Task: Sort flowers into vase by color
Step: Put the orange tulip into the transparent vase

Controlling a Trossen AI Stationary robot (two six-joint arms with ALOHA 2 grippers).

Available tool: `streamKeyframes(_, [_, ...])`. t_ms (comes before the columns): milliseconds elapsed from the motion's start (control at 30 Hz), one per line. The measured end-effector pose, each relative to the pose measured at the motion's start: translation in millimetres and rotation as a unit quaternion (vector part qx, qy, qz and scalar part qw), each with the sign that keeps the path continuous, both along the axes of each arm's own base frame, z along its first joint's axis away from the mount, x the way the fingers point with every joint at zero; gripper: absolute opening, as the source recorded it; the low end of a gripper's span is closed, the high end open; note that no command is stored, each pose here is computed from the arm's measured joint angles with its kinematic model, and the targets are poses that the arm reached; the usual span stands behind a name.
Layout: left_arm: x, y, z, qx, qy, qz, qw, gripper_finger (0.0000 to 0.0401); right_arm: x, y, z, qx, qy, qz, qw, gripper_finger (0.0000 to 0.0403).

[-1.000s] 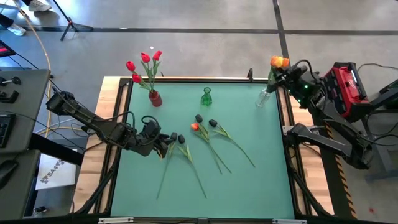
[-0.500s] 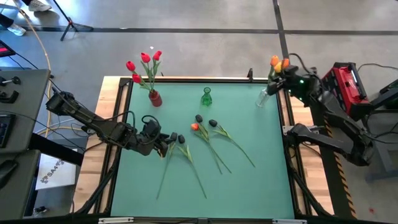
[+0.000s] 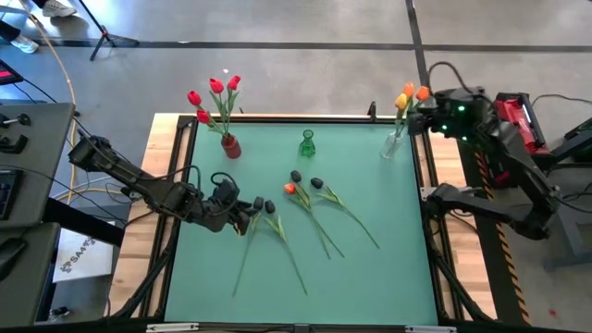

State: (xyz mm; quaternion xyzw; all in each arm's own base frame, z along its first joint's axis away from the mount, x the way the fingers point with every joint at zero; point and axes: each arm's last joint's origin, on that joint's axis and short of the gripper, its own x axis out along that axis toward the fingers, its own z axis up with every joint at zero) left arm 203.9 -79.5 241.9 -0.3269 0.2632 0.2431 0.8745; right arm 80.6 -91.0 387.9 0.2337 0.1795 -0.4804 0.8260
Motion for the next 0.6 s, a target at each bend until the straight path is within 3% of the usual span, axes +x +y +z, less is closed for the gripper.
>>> streamKeyframes(333, [-3.2,-5.8,0.3,0.015,-0.007,0.001,1.0,0.014,16.5,21.6,-1.8,0.067,-0.052,0.076,0.993,0.0165])
streamKeyframes(600, [-4.4,-6.8,-0.3,0.021,-0.004,0.0,1.0,0.014,58.6,39.6,-41.9,0.107,-0.04,0.114,0.987,0.0165])
